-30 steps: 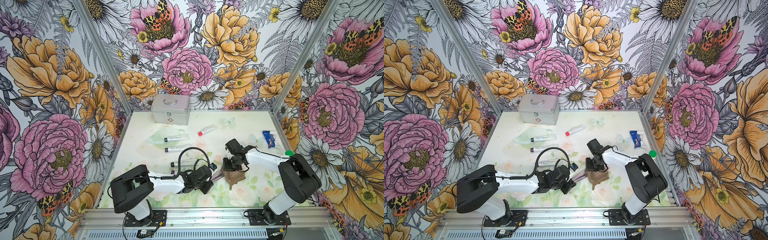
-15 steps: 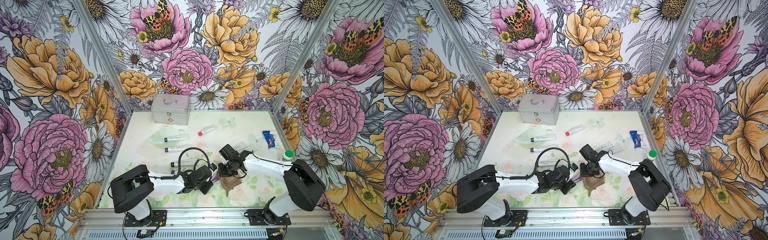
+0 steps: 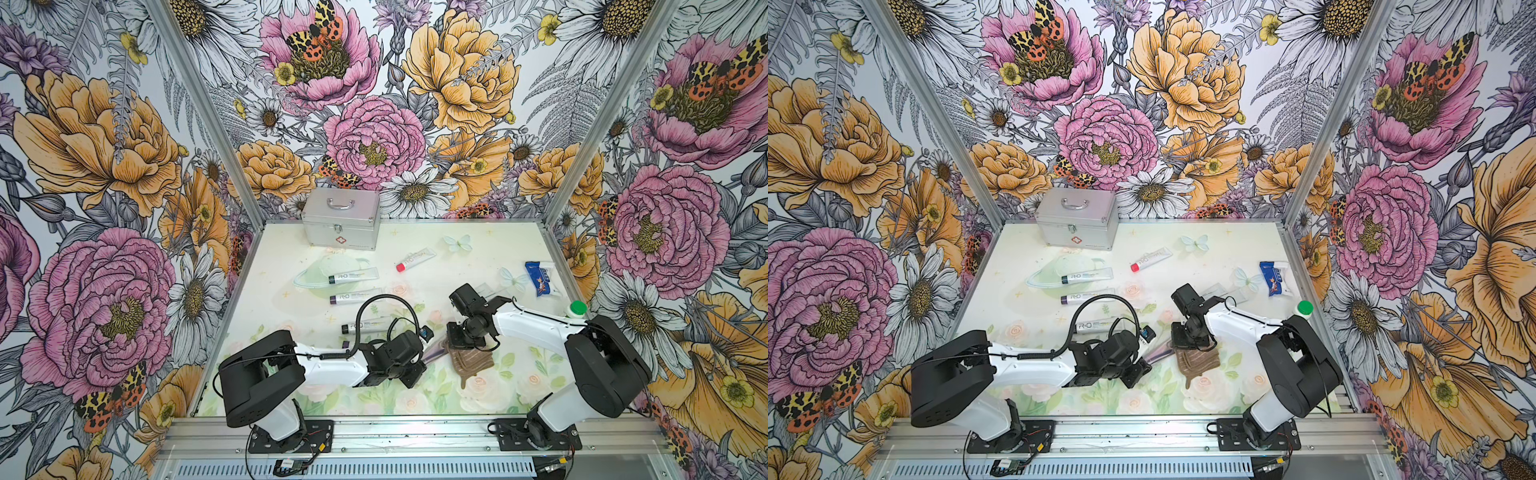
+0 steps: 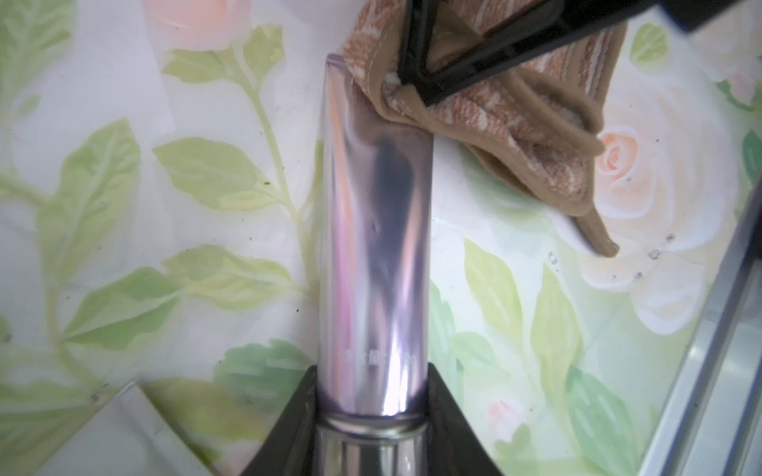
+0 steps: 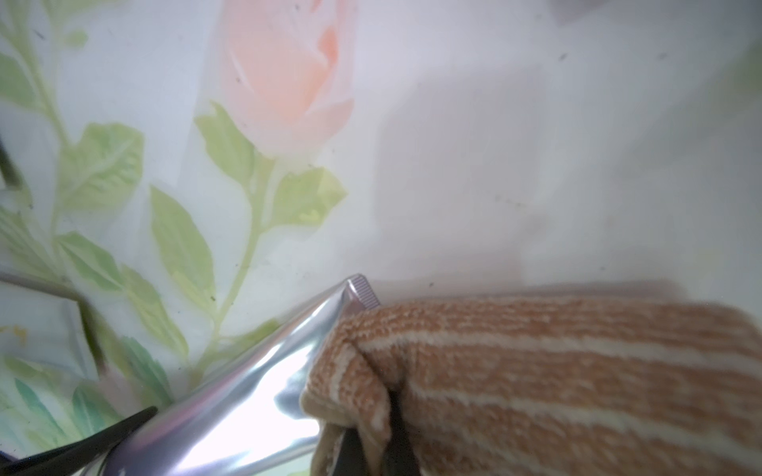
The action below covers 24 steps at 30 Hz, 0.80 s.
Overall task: Wipe the surface of the toothpaste tube
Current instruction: Wipe the dirt from the toothpaste tube.
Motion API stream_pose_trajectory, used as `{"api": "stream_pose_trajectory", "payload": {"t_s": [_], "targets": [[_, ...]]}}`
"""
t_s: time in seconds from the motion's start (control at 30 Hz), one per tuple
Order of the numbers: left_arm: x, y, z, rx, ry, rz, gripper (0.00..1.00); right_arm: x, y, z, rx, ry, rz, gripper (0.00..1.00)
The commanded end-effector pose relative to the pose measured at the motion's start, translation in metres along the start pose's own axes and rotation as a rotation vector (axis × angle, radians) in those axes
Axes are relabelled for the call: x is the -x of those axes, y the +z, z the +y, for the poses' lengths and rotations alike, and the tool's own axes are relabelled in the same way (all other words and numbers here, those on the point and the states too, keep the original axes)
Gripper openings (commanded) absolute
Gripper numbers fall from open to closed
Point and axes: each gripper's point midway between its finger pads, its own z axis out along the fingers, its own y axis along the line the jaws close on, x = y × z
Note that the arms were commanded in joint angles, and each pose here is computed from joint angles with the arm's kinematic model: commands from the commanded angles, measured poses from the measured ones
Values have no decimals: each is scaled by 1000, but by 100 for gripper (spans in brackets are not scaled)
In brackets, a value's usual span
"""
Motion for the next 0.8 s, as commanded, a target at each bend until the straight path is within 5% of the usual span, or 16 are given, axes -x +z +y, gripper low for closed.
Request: {"api": "stream_pose_trajectory", "payload": {"t_s": [0.0,0.3,0.77], "targets": [[8,-10,12,57,-14,-44,29,-39,10,-47,-194,21,126,0],[21,-14,31,96,-38,-45,30,-37,-14,-57,-179,113,3,0],[97,17,81,102,-92,-18,31,-37,-28,-46,-105,121,-49,0]]}}
